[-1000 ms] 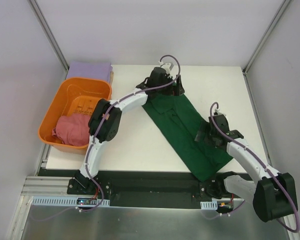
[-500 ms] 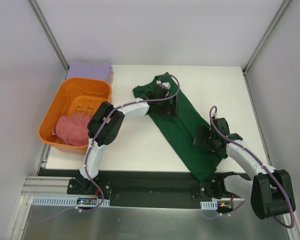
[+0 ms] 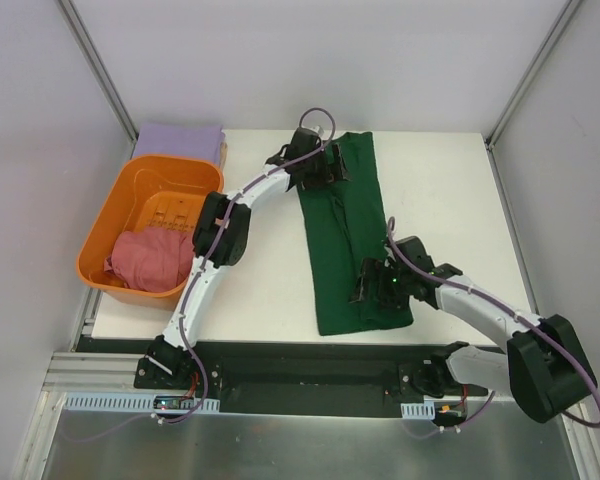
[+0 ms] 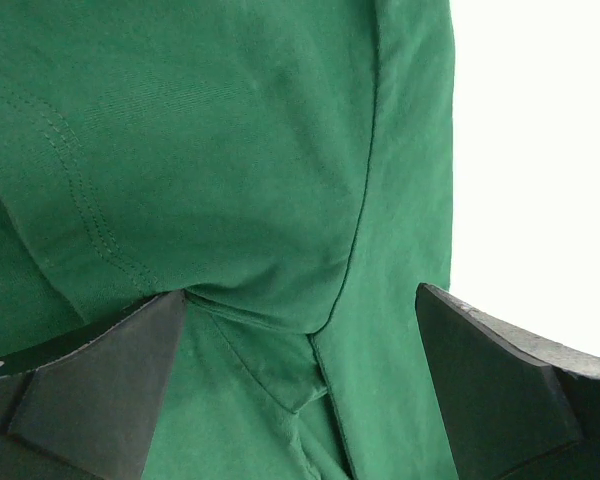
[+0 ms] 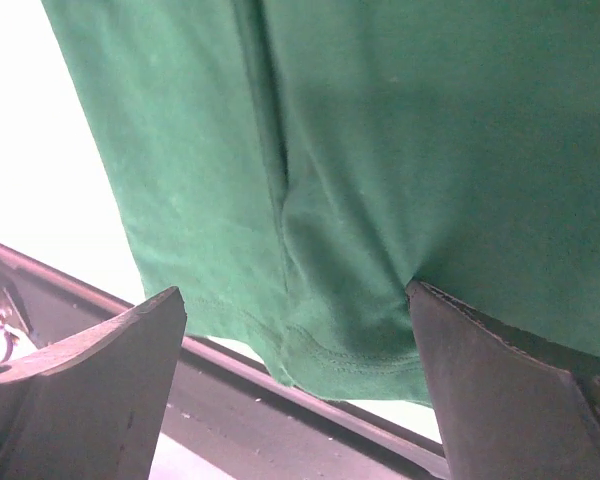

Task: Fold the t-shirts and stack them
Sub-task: Rotate the tshirt 90 degrees, then grab the bottom of the folded rectangular tshirt with both arms, then fold the folded rectangular tshirt in 1/3 of the way

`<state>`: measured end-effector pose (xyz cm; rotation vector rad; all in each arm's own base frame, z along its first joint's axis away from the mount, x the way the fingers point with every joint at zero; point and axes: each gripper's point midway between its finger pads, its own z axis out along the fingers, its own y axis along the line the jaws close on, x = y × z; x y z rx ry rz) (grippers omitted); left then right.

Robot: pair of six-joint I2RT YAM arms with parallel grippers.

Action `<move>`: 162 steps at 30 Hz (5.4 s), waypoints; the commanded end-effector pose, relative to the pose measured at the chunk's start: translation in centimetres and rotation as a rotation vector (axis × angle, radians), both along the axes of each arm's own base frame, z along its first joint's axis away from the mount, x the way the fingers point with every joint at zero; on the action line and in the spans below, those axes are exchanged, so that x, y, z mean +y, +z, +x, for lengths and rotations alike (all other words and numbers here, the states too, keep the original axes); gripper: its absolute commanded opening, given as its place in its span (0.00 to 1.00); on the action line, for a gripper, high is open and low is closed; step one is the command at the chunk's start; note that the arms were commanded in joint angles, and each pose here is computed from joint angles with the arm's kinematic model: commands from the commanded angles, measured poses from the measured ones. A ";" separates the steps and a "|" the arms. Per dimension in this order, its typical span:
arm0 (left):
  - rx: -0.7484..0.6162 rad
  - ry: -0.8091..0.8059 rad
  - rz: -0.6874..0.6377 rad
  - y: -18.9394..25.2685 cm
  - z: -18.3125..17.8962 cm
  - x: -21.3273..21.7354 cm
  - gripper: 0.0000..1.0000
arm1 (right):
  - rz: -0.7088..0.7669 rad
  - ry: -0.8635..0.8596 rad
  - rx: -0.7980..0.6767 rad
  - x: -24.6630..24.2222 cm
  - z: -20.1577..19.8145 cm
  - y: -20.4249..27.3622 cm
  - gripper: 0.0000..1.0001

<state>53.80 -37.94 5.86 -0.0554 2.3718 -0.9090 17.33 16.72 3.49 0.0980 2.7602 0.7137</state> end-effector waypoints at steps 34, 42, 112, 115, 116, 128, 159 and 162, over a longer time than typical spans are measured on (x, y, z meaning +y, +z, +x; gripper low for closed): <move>0.127 -0.229 0.248 1.1 -37.6 7.6 0.96 | -0.166 -0.338 -0.242 -7.0 -2.9 1.3 0.96; 0.231 -0.273 0.253 -1.3 -40.5 7.2 0.77 | -0.206 -0.349 -0.172 -7.2 -3.4 -0.4 0.99; -0.065 -0.181 0.242 4.3 -38.7 7.9 0.00 | 0.189 -0.207 -0.269 -0.1 -2.6 8.2 0.01; -0.112 -0.169 0.228 5.8 -36.2 7.5 0.00 | 0.139 -0.246 -0.362 -0.3 0.2 10.1 0.01; -0.124 -0.155 0.226 6.4 -35.0 7.7 0.00 | 0.118 -0.259 -0.390 -0.5 0.9 10.7 0.01; -0.188 -0.075 0.236 9.1 -24.6 7.7 0.00 | 0.024 -0.263 -0.544 -0.3 10.3 15.9 0.01; -0.110 -0.060 0.269 4.8 -11.5 9.2 0.00 | -0.023 -0.292 -0.416 -1.6 25.6 10.1 0.04; -0.080 -0.061 0.271 3.9 -11.2 9.2 0.03 | -0.028 -0.288 -0.397 -1.7 26.4 8.9 0.05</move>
